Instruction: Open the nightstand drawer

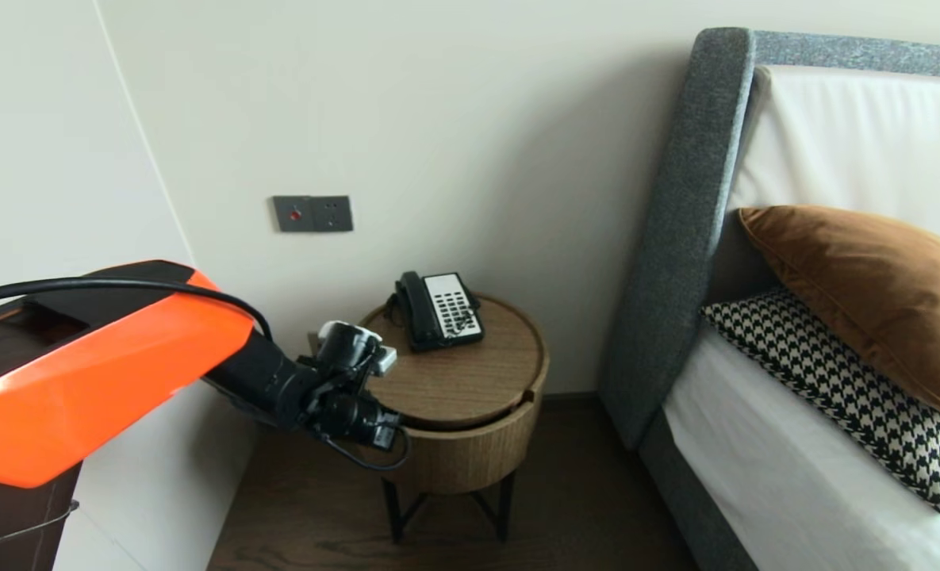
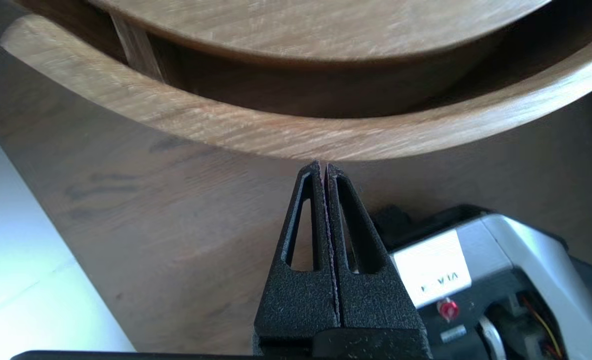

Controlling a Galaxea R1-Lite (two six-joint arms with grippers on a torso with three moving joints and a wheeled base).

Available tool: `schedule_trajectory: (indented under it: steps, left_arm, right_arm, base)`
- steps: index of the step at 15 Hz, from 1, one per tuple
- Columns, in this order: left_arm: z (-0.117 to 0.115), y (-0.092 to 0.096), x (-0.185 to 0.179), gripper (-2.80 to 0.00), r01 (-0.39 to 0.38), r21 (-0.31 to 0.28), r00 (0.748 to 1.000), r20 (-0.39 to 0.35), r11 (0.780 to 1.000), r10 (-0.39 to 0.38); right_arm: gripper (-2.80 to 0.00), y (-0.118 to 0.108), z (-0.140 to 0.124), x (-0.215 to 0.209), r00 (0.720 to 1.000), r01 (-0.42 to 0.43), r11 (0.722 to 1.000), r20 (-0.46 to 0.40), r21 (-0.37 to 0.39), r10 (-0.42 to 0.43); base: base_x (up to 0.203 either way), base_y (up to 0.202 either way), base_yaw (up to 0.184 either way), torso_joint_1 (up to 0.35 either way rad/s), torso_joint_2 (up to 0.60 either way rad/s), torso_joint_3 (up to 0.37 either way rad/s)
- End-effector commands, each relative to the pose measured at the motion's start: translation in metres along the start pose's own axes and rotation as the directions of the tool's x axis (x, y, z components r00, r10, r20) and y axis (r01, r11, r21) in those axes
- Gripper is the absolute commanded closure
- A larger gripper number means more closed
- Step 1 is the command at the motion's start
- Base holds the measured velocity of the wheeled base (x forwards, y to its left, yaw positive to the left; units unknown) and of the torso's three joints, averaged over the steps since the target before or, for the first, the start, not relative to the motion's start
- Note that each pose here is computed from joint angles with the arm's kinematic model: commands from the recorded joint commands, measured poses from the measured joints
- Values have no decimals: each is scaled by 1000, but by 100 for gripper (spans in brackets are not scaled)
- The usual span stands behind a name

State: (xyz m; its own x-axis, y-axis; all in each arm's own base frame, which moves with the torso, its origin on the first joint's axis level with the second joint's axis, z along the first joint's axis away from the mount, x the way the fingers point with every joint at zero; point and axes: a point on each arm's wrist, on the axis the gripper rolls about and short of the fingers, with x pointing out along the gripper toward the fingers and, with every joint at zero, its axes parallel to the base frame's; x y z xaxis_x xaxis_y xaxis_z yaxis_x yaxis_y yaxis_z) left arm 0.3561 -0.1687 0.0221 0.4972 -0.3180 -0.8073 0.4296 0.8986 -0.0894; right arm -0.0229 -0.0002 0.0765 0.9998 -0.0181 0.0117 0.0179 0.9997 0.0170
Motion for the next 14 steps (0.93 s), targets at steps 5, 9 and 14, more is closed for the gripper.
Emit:
schedule_trajectory:
  steps: [5,9,14]
  left_arm:
    - [20,-3,-14,0,6,10,995,95,1000,-7]
    - [15,-1,6,0,3,8,998,62,1000,-4]
    - [15,6,31,0,-8,0,999,46,1000,8]
  right_arm:
    - [0,0,-1,0,1000,0,1000,4,0,0]
    - [0,0,-1,0,1000,-1,1000,4,0,1]
    - [0,0,-1,0,1000,1,1000,4,0,-1]
  base:
    - [0,0,0,0,0,0]
    - [0,0,0,0,0,0]
    - [0,0,0,0,0,0]
